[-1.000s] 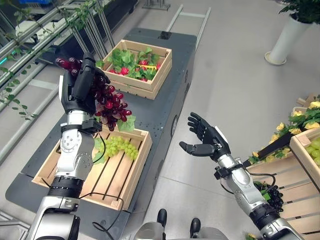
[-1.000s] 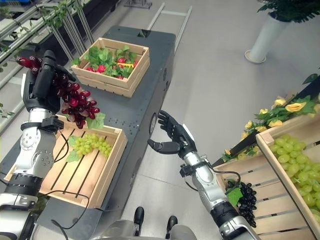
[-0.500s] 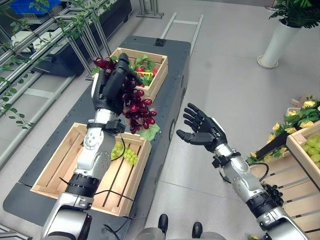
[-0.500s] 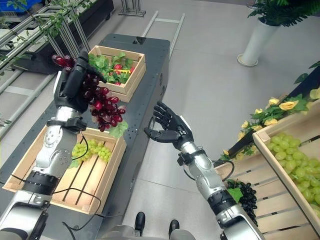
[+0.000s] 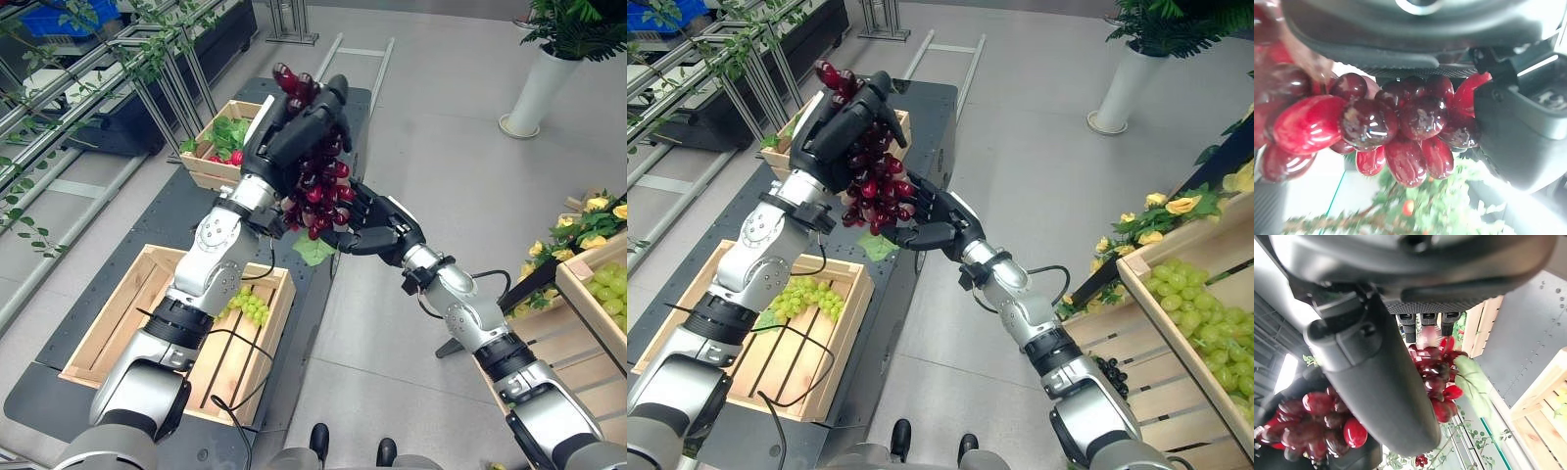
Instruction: Pick up the fruits from the basket on one side to the basket on the other side
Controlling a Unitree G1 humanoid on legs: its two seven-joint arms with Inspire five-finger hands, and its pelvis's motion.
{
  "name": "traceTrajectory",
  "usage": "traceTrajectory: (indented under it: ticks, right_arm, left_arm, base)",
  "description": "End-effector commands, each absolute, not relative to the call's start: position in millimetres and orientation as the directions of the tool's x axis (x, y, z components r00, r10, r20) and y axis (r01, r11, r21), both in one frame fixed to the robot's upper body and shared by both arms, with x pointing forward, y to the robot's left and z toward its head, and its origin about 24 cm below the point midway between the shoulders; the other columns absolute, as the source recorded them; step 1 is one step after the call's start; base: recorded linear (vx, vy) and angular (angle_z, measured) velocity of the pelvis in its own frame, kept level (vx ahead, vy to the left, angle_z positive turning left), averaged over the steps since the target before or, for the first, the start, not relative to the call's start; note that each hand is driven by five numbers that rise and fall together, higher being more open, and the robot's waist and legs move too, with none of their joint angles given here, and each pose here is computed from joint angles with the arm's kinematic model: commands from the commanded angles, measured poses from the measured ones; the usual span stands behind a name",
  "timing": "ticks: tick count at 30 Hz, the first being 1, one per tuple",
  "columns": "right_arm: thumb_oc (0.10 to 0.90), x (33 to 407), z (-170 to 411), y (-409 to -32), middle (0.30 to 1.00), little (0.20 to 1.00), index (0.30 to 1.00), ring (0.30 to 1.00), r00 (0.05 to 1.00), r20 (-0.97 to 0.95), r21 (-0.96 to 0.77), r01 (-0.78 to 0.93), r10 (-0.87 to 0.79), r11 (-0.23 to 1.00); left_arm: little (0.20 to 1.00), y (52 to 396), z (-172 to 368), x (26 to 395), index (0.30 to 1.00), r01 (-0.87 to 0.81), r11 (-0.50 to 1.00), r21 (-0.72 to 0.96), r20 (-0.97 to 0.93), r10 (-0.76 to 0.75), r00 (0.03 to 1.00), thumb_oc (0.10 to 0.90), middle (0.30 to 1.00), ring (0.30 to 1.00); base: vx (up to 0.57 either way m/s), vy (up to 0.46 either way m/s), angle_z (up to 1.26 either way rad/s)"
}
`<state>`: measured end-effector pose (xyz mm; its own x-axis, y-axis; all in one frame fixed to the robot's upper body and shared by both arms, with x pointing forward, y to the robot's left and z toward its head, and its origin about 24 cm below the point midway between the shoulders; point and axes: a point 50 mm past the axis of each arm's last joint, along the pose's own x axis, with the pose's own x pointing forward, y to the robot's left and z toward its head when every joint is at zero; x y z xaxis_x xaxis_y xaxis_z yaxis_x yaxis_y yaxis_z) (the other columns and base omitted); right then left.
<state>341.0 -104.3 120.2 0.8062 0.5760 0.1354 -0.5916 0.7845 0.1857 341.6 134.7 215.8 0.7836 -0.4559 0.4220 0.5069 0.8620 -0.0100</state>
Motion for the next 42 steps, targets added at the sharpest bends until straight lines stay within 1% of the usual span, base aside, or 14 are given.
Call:
traceTrajectory:
  ticks: [1, 10, 14, 17, 21, 22, 23, 24, 25, 35, 42]
  right_arm:
    - [0.8, 341.7, 144.9, -82.8, 0.9, 0.9, 0.9, 0.9, 0.722, 0.261, 0.192, -0.689, 0.64, 0.699]
    - [0.8, 346.5, 161.8, -74.5, 0.9, 0.9, 0.9, 0.9, 0.686, 0.28, 0.137, -0.721, 0.671, 0.68]
    - [0.8, 345.9, 171.7, -68.7, 0.9, 0.9, 0.9, 0.9, 0.662, 0.333, 0.128, -0.737, 0.671, 0.663]
    - [0.8, 342.5, 182.0, -65.9, 0.9, 0.9, 0.9, 0.9, 0.623, 0.405, 0.129, -0.764, 0.669, 0.633]
    - [0.8, 340.5, 184.2, -63.7, 0.9, 0.9, 0.9, 0.9, 0.607, 0.437, 0.136, -0.774, 0.663, 0.619]
    - [0.631, 340.5, 184.3, -62.9, 0.646, 0.646, 0.646, 0.646, 0.609, 0.45, 0.147, -0.772, 0.653, 0.619]
    - [0.477, 340.5, 184.9, -62.9, 0.415, 0.415, 0.415, 0.415, 0.609, 0.458, 0.149, -0.771, 0.648, 0.619]
    - [0.477, 340.5, 184.9, -62.9, 0.415, 0.415, 0.415, 0.415, 0.609, 0.458, 0.149, -0.771, 0.648, 0.619]
    - [0.4, 339.6, 187.3, -64.0, 0.3, 0.3, 0.3, 0.3, 0.591, 0.486, 0.149, -0.782, 0.644, 0.605]
    - [0.4, 343.2, 190.3, -68.8, 0.3, 0.3, 0.3, 0.3, 0.599, 0.494, 0.156, -0.775, 0.631, 0.613]
    - [0.4, 344.8, 190.2, -72.5, 0.3, 0.3, 0.3, 0.3, 0.615, 0.502, 0.172, -0.76, 0.608, 0.627]
  left_arm:
    - [0.3, 121.3, 259.8, 343.5, 0.3, 0.56, 0.826, 0.069, 0.554, -0.498, 0.667, 0.4, 0.3, 0.3]
    - [0.3, 111.1, 258.2, 344.5, 0.3, 0.624, 0.772, 0.119, 0.499, -0.59, 0.634, 0.4, 0.3, 0.3]
    - [0.3, 108.2, 256.1, 345.4, 0.3, 0.627, 0.77, 0.117, 0.489, -0.595, 0.638, 0.4, 0.3, 0.3]
    - [0.3, 110.8, 253.1, 347.5, 0.3, 0.625, 0.775, 0.095, 0.484, -0.585, 0.651, 0.4, 0.3, 0.3]
    - [0.3, 112.7, 251.5, 350.0, 0.3, 0.619, 0.783, 0.061, 0.49, -0.564, 0.665, 0.4, 0.3, 0.3]
    - [0.3, 112.9, 251.8, 351.3, 0.3, 0.611, 0.79, 0.048, 0.496, -0.55, 0.672, 0.4, 0.3, 0.3]
    - [0.3, 113.2, 252.5, 351.6, 0.3, 0.609, 0.792, 0.042, 0.499, -0.544, 0.674, 0.4, 0.3, 0.3]
    - [0.3, 113.2, 252.5, 351.6, 0.3, 0.609, 0.792, 0.042, 0.499, -0.544, 0.674, 0.4, 0.3, 0.3]
    - [0.3, 115.0, 254.7, 352.6, 0.3, 0.596, 0.802, 0.032, 0.511, -0.526, 0.68, 0.4, 0.3, 0.3]
    - [0.3, 124.7, 259.5, 359.8, 0.3, 0.539, 0.842, -0.016, 0.533, -0.449, 0.717, 0.4, 0.3, 0.3]
    - [0.3, 137.7, 251.7, 368.1, 0.3, 0.463, 0.885, -0.054, 0.511, -0.374, 0.774, 0.4, 0.3, 0.3]
  base:
    - [0.0, 0.0, 0.0]
    - [0.0, 0.0, 0.0]
    - [0.0, 0.0, 0.0]
    - [0.0, 0.0, 0.0]
    - [0.0, 0.0, 0.0]
    - [0.0, 0.0, 0.0]
    - [0.0, 0.0, 0.0]
    - [0.0, 0.0, 0.0]
    - [0.0, 0.0, 0.0]
    - [0.0, 0.003, -0.04]
    - [-0.01, 0.005, -0.03]
